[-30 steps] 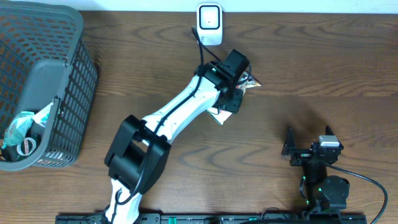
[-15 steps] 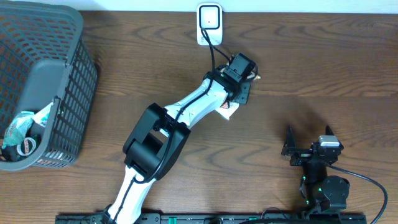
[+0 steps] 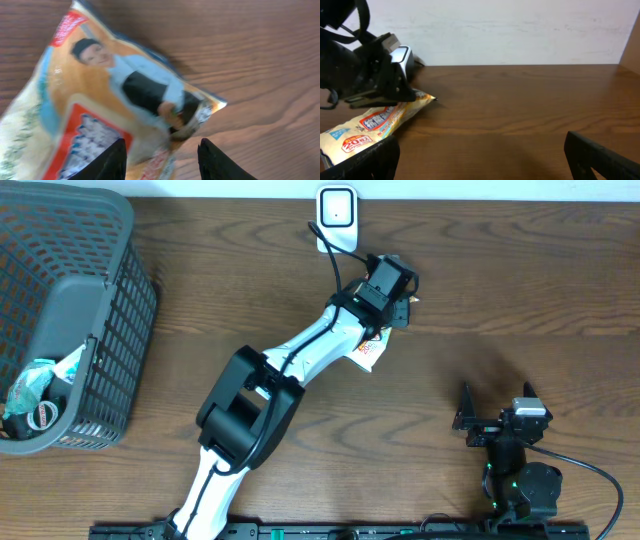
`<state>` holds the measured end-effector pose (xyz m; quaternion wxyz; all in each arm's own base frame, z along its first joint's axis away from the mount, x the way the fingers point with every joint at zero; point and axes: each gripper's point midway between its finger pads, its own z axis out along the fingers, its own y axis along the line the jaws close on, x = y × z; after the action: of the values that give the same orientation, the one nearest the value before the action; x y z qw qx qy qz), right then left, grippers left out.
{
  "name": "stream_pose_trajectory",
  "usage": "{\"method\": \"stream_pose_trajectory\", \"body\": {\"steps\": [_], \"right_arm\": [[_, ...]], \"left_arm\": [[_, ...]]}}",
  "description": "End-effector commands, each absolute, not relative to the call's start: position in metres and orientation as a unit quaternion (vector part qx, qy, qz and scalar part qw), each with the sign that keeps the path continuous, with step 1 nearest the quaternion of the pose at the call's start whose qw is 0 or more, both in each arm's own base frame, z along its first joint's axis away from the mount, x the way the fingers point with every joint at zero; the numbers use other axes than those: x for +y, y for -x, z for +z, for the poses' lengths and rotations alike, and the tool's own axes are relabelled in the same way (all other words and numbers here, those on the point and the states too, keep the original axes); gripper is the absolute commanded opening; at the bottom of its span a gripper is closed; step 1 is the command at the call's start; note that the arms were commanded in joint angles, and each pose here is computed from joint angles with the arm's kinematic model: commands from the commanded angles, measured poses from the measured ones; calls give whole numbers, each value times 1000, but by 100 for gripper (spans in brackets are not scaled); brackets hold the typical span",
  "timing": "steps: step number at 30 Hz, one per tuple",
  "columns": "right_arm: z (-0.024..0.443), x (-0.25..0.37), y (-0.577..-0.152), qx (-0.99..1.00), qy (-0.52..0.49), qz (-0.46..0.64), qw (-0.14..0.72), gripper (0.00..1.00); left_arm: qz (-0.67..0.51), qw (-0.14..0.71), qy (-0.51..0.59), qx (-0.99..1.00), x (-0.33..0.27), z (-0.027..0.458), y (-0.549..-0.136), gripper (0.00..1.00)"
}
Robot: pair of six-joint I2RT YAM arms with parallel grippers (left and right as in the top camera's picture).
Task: Scan the item barcode
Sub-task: 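Carry the yellow bag to the white scanner with the left gripper, then place the yellow bag on the table beside the scanner and release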
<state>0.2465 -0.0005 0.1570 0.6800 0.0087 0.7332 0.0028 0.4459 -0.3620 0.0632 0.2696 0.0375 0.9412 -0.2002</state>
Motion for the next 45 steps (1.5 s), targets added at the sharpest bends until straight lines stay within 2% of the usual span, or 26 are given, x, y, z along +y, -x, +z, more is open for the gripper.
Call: {"method": "stream_pose_trajectory", "body": {"steps": [1, 4, 5, 6, 7, 11, 18, 23, 24, 25, 26, 38, 41, 45], "right_arm": [[156, -3, -246, 733, -9, -2, 680, 99], [156, -3, -246, 733, -9, -2, 680, 99], [156, -3, -246, 733, -9, -2, 680, 99], [156, -3, -246, 733, -9, -2, 680, 99], [156, -3, -246, 733, -9, -2, 680, 99], [156, -3, -246, 733, -9, -2, 680, 99], [156, -3, -246, 733, -9, -2, 680, 99], [156, -3, -246, 733, -9, -2, 680, 99], [156, -3, -246, 733, -9, -2, 680, 99], [156, -3, -246, 733, -9, -2, 680, 99], [156, -3, -246, 733, -9, -2, 680, 99], [156, -3, -246, 733, -9, -2, 680, 99], [156, -3, -246, 733, -9, -2, 680, 99], [156, -3, -246, 733, -9, -2, 680, 99]], "left_arm": [[-195, 325, -55, 924, -336, 132, -463, 47], [-165, 329, -67, 928, -294, 160, -464, 47], [-156, 323, -60, 931, -279, 164, -464, 48], [-145, 313, -46, 937, -261, 165, -464, 54], [-136, 301, -36, 943, -246, 162, -464, 53], [-132, 214, -10, 968, -210, 131, -448, 53], [-137, 77, -7, 988, -211, 54, -412, 55], [-169, 23, -17, 985, -229, 35, -393, 86], [-174, 19, -18, 984, -232, 34, -392, 89], [-177, 17, -17, 984, -234, 35, -391, 96], [-177, 17, -16, 984, -235, 35, -390, 98], [-200, -4, -3, 980, -272, 20, -374, 98], [-212, 9, 8, 977, -286, 21, -378, 77], [-226, 28, 4, 974, -300, 25, -383, 76]]}}
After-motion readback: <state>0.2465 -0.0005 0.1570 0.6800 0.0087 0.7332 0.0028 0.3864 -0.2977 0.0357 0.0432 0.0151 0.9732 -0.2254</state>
